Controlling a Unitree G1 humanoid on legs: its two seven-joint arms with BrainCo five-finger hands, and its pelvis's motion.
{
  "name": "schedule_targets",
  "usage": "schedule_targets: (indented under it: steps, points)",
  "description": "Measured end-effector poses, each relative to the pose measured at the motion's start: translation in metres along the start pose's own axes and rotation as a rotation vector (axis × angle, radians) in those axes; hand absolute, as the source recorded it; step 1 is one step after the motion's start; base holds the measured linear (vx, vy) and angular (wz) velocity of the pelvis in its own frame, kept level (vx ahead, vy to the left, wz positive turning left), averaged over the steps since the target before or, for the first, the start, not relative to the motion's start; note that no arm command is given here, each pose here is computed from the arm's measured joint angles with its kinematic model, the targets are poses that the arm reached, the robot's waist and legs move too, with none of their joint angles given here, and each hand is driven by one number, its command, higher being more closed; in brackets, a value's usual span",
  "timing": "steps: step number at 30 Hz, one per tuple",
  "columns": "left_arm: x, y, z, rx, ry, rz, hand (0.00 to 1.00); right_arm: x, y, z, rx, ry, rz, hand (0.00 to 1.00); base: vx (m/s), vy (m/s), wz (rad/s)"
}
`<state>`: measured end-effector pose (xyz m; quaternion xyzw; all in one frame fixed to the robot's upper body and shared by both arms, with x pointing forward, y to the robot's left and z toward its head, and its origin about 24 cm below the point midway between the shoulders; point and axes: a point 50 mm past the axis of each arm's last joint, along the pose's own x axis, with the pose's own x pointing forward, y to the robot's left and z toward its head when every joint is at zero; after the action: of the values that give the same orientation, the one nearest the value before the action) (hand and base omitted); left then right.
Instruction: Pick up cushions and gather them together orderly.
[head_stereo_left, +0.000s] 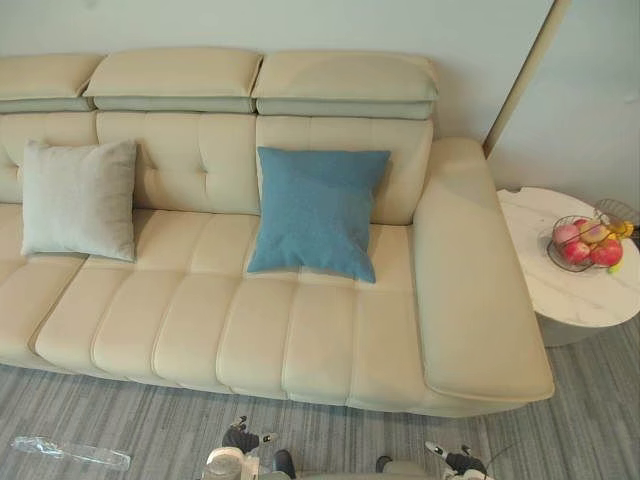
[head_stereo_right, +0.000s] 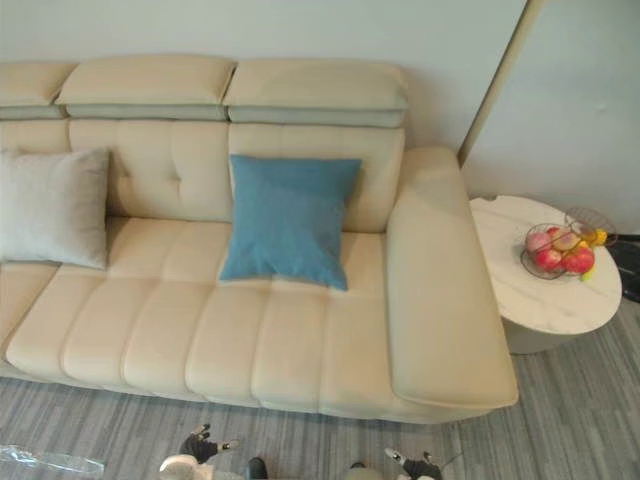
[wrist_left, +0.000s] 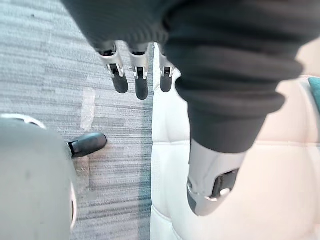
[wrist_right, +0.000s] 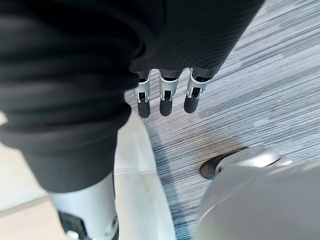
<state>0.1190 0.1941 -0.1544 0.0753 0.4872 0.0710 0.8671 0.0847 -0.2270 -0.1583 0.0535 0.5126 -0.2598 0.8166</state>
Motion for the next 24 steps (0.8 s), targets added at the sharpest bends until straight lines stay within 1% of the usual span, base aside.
schedule_targets:
  steps: [3,6,8,9,12,13,14,17,19,21,23,24]
  points:
    - [0.002,0.002,0.007,-0.001,-0.017,0.005,0.00,0.000,0.009,0.007,-0.020,-0.024,0.024,0.00,0.18,-0.069,-0.49]
    - [0.001,-0.001,0.006,-0.039,-0.012,0.006,0.00,0.000,0.019,0.021,-0.049,-0.077,0.049,0.00,0.12,0.025,-1.39]
    - [0.004,0.007,0.015,-0.022,-0.036,0.025,0.00,-0.001,0.038,0.036,-0.096,-0.134,0.104,0.00,0.03,0.093,-1.86]
    - [0.005,0.008,0.016,-0.020,-0.039,0.026,0.00,-0.002,0.040,0.036,-0.100,-0.136,0.110,0.00,0.05,0.065,-1.76]
    - [0.011,0.027,0.046,0.008,-0.115,0.066,0.00,-0.004,0.053,0.036,-0.106,-0.141,0.136,0.00,0.03,0.014,-1.39]
    - [0.011,0.028,0.047,0.011,-0.123,0.068,0.00,-0.003,0.047,0.034,-0.125,-0.132,0.122,0.00,-0.04,-0.047,-1.12]
    - [0.010,0.022,0.049,0.010,-0.133,0.056,0.00,-0.001,0.038,0.037,-0.140,-0.143,0.101,0.00,-0.01,-0.023,-1.47]
    - [0.011,0.031,0.056,0.035,-0.151,0.080,0.00,0.000,0.038,0.041,-0.123,-0.137,0.104,0.00,0.04,-0.032,-1.27]
    - [0.010,0.038,0.050,0.023,-0.140,0.101,0.00,0.002,0.036,0.052,-0.154,-0.164,0.094,0.00,0.05,-0.122,-1.68]
    - [0.007,0.045,0.036,0.021,-0.105,0.121,0.00,0.001,0.044,0.055,-0.202,-0.180,0.121,0.00,0.11,-0.269,-1.52]
    - [0.006,0.051,0.026,0.044,-0.074,0.131,0.00,-0.001,0.051,0.051,-0.289,-0.185,0.153,0.00,0.20,-0.457,-1.38]
    - [0.006,0.054,0.026,0.047,-0.072,0.136,0.00,0.000,0.050,0.049,-0.298,-0.179,0.152,0.00,0.24,-0.534,-1.14]
